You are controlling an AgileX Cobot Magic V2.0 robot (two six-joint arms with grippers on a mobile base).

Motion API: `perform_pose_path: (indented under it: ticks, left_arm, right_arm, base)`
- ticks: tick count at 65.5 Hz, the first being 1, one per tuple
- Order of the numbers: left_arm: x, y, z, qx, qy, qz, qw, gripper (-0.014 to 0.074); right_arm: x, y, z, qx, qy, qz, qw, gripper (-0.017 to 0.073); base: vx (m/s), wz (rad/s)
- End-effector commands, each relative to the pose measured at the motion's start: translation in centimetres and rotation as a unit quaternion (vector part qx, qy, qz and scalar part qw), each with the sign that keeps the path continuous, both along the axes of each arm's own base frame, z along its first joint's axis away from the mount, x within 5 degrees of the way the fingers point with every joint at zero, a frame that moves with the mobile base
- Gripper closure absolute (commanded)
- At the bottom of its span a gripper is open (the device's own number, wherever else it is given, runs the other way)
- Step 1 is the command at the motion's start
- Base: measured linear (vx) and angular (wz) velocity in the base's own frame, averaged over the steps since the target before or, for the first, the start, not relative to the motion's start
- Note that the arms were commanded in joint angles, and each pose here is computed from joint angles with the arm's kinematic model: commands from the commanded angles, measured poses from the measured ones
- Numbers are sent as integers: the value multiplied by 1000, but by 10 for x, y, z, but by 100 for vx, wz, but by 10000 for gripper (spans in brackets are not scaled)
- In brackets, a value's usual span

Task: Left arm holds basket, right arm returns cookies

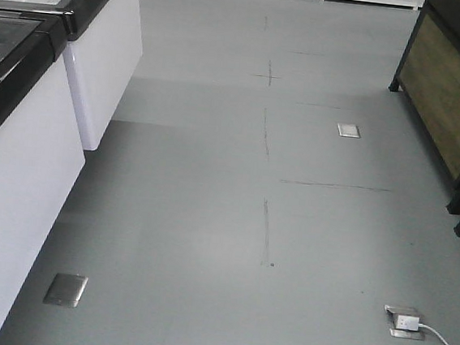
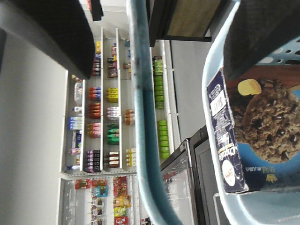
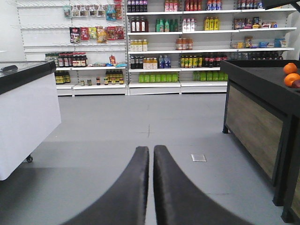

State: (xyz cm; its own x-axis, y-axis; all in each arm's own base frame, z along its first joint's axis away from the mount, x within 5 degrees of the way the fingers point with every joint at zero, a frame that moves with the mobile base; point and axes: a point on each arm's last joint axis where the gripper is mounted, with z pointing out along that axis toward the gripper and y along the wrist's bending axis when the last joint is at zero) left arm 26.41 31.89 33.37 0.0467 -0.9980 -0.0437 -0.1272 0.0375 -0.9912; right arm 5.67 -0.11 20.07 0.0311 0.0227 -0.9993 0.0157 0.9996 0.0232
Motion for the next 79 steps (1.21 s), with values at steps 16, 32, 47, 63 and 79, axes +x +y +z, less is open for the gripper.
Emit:
perform_pose_path:
  ticks: [16, 32, 47, 63, 79]
  left_arm:
    - [14, -9, 24, -18, -98, -24, 995, 235]
    - [17, -8, 20, -7, -93, -17, 995, 504]
    - [14, -11, 28, 13, -97, -16, 995, 601]
    - [7, -26, 55, 65, -113, -19, 991, 599]
    - [5, -62, 91, 100, -140, -49, 984, 599]
  right_arm:
    - [-1, 1, 1, -7, -32, 5, 999, 568]
    - [-1, 1, 1, -7, -32, 5, 999, 568]
    - [-1, 1, 1, -7, -32, 5, 999, 568]
    - [-1, 1, 1, -7, -32, 5, 999, 568]
    - [-1, 1, 1, -7, -32, 5, 999, 568]
  base:
    - [0, 0]
    - [0, 0]
    - [0, 0]
    - [0, 0]
    - [0, 0]
